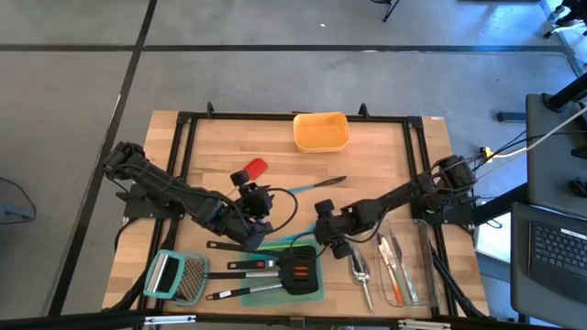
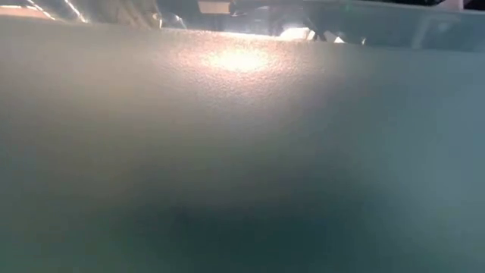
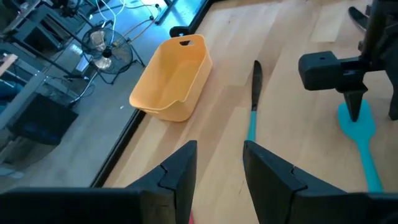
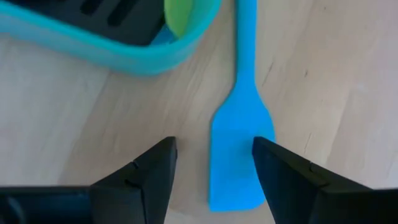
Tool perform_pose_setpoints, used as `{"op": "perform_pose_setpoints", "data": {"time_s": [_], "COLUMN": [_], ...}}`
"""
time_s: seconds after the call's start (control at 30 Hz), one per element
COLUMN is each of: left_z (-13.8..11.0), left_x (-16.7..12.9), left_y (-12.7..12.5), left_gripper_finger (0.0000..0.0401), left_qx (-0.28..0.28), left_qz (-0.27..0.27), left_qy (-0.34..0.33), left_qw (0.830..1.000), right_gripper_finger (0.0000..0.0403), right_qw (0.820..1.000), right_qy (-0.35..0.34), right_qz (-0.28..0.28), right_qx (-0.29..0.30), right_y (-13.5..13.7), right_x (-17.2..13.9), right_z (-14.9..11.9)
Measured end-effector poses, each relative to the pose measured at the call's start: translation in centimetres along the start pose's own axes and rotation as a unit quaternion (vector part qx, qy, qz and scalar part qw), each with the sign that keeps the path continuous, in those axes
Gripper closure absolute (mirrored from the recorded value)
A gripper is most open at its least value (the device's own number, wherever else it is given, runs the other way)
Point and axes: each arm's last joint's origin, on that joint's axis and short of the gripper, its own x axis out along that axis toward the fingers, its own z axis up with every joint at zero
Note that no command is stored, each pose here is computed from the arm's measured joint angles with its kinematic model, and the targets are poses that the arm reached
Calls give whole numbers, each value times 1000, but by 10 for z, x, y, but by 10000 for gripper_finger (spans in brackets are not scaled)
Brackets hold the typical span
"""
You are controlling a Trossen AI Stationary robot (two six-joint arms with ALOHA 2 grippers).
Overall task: Pick & Place Kitchen Items
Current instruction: Put the blue spatula into the blue bin
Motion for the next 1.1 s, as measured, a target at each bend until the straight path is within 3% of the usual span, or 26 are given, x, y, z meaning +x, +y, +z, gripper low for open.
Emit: {"op": "perform_pose_setpoints", "data": {"time_s": [0.3, 0.43, 0.8, 1.1], "left_z": [-9, -14, -9, -6], "left_x": [9, 16, 23, 25], "left_y": [-1, -2, -2, -2], "left_gripper_finger": [276, 276, 276, 276], "left_qx": [4, 3, -2, -3], "left_qz": [12, 15, -2, -6], "left_qy": [10, 14, 10, 4], "left_qw": [1000, 1000, 1000, 1000], "right_gripper_finger": [188, 188, 192, 284], "right_qw": [1000, 1000, 998, 993], "right_qy": [-7, -4, 0, -15], "right_qz": [-24, 4, 6, 21], "right_qx": [7, 20, 62, 117], "right_y": [-16, -24, -36, -39], "right_x": [5, 10, 15, 20], "right_z": [0, -2, -7, -14]}}
